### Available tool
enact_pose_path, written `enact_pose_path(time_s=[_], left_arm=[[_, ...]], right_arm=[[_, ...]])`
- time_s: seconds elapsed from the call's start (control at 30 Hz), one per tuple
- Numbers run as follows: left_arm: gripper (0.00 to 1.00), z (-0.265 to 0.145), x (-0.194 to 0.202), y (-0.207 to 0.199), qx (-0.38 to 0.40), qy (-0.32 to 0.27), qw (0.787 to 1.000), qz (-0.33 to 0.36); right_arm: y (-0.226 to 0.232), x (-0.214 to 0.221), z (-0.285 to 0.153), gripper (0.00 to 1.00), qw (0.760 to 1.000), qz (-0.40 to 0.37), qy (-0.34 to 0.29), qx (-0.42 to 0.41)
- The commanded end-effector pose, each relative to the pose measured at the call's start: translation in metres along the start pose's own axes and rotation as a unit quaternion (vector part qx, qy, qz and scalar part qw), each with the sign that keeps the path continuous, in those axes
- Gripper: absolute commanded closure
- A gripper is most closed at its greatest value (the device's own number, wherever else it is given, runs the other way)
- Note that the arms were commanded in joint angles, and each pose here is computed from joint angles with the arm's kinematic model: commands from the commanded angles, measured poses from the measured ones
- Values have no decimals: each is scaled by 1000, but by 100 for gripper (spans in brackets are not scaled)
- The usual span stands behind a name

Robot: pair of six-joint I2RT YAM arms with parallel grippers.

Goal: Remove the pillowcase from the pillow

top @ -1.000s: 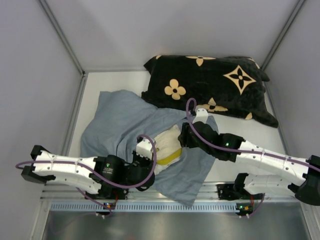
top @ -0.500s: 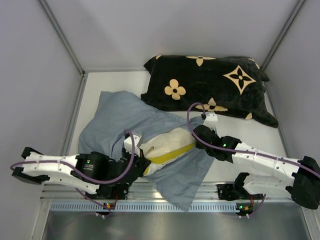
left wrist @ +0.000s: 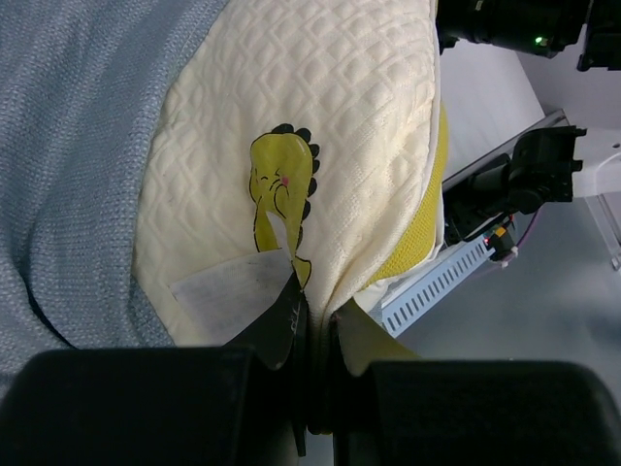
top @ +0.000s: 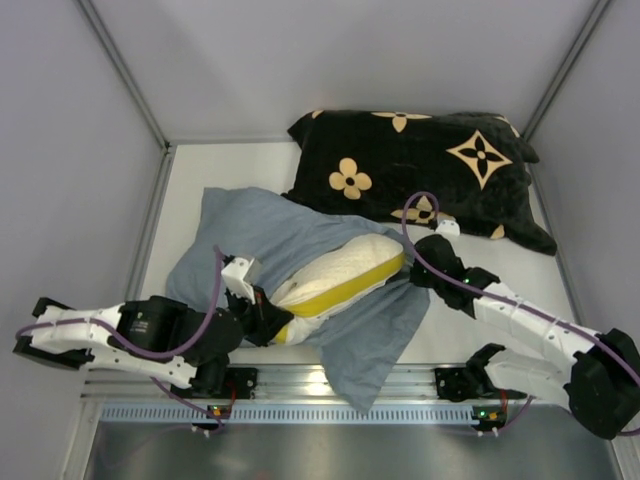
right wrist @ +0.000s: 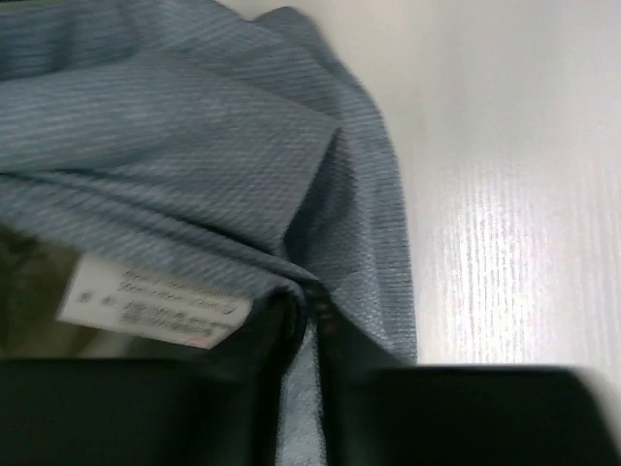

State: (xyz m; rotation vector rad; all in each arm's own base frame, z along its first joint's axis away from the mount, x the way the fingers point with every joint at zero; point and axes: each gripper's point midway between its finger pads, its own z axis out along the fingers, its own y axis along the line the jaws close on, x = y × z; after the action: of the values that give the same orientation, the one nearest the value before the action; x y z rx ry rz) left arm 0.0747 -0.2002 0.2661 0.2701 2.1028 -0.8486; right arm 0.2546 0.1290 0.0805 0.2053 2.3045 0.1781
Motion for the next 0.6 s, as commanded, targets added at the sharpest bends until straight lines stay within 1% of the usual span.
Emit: enact_pose_path(time_s=[0.0, 0.03, 0.07, 0.1, 0.13, 0.17, 0.2, 0.23, 0.27, 0.33, 0.4, 0.43, 0.47, 0.53, 0.57], left_arm=[[100, 3, -16, -19, 7, -26, 999, -19], [100, 9, -12, -21, -2, -22, 1000, -10], [100, 13, -11, -25, -3, -23, 1000, -5], [100, 15, -10, -29, -1, -23, 1000, -1], [100, 21, -5, -34, 0, -19, 1000, 10], [100, 24, -6, -46, 19, -21, 999, 15], [100, 29, -3, -53, 23, -18, 999, 25], [100, 32, -1, -59, 30, -17, 999, 33], [100, 35, 0, -63, 34, -18, 998, 46], [100, 44, 4, -74, 38, -16, 997, 59], [100, 52, 7, -82, 41, -14, 996, 84], [100, 55, 9, -86, 43, -12, 995, 83], [100, 58, 9, -88, 44, -12, 995, 92], [100, 66, 12, -95, 48, -8, 994, 95], [100, 69, 11, -96, 48, -10, 994, 100]], right_arm=[[19, -25, -15, 76, 997, -3, -36, -70], [23, -34, -27, 60, 994, 6, -54, -90], [24, -36, -34, 39, 993, 8, -58, -99], [27, -37, -41, 32, 991, 10, -59, -116], [26, -40, -53, 20, 990, 15, -65, -125], [23, -38, -58, 1, 990, 22, -63, -126], [23, -42, -68, 0, 988, 46, -68, -133], [21, -38, -72, 0, 988, 50, -59, -135], [17, -28, -74, 0, 989, 50, -38, -132], [27, -14, -87, 1, 983, 59, -2, -176], [48, 8, -106, 1, 962, 87, 59, -250], [47, 9, -107, 1, 962, 87, 56, -253], [53, 22, -113, 1, 952, 110, 87, -274], [61, 26, -126, 1, 936, 135, 96, -311], [71, 26, -137, 1, 918, 159, 112, -345]])
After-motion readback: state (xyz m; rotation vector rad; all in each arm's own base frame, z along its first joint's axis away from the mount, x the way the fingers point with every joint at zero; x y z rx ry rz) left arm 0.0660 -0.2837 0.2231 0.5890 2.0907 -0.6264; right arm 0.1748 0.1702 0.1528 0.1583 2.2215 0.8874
